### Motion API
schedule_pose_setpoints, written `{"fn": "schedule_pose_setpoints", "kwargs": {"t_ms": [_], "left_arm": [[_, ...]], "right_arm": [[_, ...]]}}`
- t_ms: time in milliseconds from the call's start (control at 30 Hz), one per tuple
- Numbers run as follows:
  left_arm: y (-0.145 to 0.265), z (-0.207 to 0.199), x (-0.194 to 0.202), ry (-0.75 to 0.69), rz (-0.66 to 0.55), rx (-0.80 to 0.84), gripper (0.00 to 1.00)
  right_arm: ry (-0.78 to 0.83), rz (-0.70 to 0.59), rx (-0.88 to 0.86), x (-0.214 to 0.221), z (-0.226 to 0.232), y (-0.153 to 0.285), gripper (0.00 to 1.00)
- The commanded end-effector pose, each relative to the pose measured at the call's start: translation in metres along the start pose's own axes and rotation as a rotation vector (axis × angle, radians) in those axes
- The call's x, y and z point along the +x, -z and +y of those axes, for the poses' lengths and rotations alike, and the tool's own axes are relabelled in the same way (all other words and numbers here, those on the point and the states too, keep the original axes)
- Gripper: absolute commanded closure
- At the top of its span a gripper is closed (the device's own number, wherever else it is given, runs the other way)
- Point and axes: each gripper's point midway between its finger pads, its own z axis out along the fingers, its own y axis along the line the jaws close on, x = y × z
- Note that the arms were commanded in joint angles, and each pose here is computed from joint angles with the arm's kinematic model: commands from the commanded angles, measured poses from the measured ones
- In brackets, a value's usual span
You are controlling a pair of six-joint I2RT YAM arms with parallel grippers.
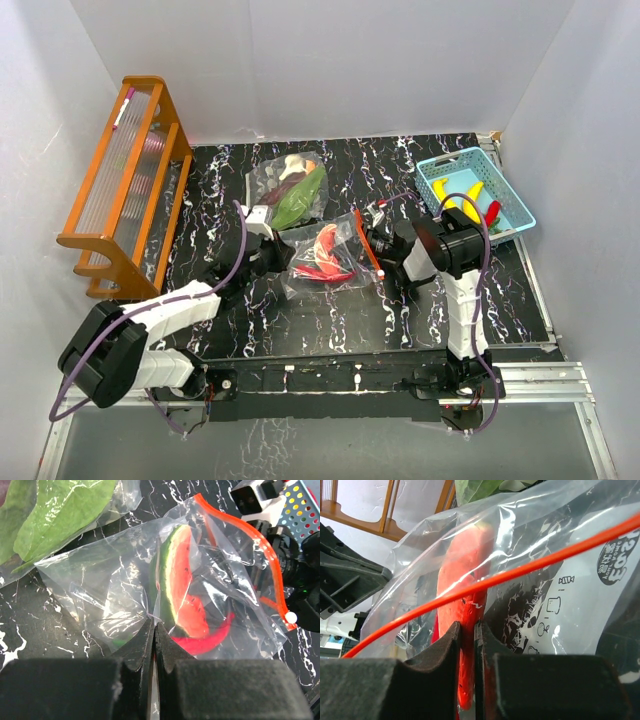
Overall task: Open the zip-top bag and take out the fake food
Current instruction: Pick up the fake fruit from the zipper food storage bag, then place the fake fruit in the bin.
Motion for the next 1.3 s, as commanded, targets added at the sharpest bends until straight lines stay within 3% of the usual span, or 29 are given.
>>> {"fn": "schedule_pose_setpoints", "kwargs": {"t_ms": [0, 133, 400, 633, 867, 1033, 1267], "left_arm": [[-0.001, 0.010, 0.004, 0.000, -0.012, -0.034, 1.00], [-0.003, 0.014, 0.010, 0.012, -0.001, -0.042, 1.00], [-0.008, 0.030, 0.021, 0.041, 0.026, -0.082, 1.00], [-0.009, 0.049, 0.027, 0.074, 0.053, -0.135, 1.00], [-0.011, 0.044, 0.028, 0.082, 0.057, -0.097, 1.00], [-0.015, 0.045, 0.039, 0.091, 0.083, -0.085, 1.00], [-0.012, 0.043, 0.039, 0.090, 0.075, -0.070, 1.00]], "right_arm": [[0.064, -0.045, 0.006, -0.015, 0.010, 0.010, 0.93], [0.105, -0.100, 0.126, -0.039, 0.003, 0.030, 0.93], [0.206, -0.171, 0.531, -0.085, -0.012, 0.076, 0.93], [0.157, -0.263, 0.648, -0.122, -0.007, 0.138, 0.93], [0.283, -0.453, 0.827, -0.180, 0.024, 0.189, 0.93], [0.224, -0.610, 0.887, -0.219, 0.033, 0.231, 0.93], [0.104, -0.776, 1.090, -0.248, 0.005, 0.310, 0.92]]}}
